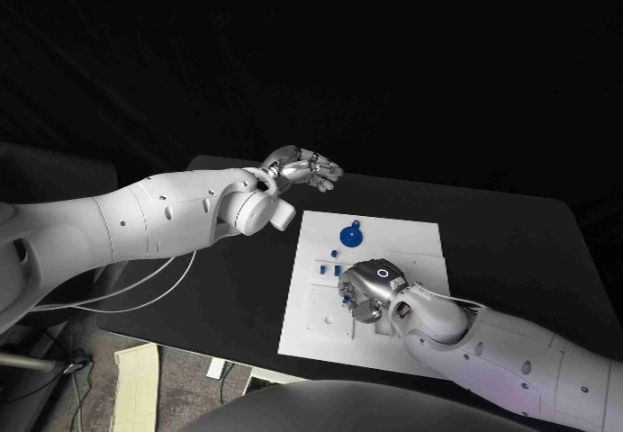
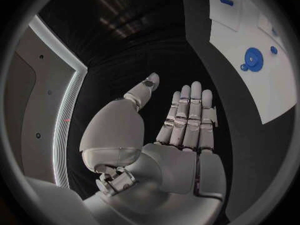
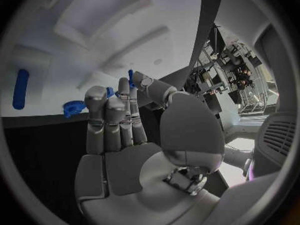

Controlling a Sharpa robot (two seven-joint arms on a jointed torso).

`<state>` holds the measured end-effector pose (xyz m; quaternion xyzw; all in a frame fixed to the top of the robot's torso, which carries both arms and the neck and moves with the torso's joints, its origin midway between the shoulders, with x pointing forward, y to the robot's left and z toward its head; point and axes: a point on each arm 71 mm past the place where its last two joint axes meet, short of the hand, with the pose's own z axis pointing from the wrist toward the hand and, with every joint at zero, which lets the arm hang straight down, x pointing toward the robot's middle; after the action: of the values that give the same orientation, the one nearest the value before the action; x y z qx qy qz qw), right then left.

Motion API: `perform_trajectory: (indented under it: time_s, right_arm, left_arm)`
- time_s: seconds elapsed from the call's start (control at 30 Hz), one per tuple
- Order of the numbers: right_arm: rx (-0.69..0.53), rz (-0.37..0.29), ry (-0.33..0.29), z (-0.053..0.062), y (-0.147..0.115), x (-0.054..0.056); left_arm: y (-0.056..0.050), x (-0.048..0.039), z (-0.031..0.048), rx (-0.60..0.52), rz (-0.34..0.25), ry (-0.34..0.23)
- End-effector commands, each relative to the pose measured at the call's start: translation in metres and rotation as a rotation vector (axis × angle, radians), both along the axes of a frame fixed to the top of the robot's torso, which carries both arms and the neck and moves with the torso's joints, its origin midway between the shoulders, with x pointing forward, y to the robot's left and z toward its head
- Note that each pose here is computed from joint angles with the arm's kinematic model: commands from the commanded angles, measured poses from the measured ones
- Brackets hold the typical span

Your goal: Assemble the parts on the task board

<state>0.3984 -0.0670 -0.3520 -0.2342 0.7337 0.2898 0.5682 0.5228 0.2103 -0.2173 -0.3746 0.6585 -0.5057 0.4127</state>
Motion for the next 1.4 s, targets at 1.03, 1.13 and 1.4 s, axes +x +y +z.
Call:
perform_trajectory:
  time_s: [1.03,1.13,1.4]
  right_arm:
    - [-0.031,0.017,0.009,-0.0099,0.0009,-0.0034]
    - [-0.028,0.015,0.004,-0.0095,0.0006,-0.0033]
    - [-0.028,0.013,0.004,-0.0093,0.0012,-0.0034]
  left_arm:
    - [-0.0009,-0.0001,0.0021,-0.006,-0.004,-0.012]
    - [-0.0006,-0.0001,0.0021,-0.005,-0.003,-0.012]
    - [-0.0008,-0.0002,0.0021,-0.005,-0.005,-0.011]
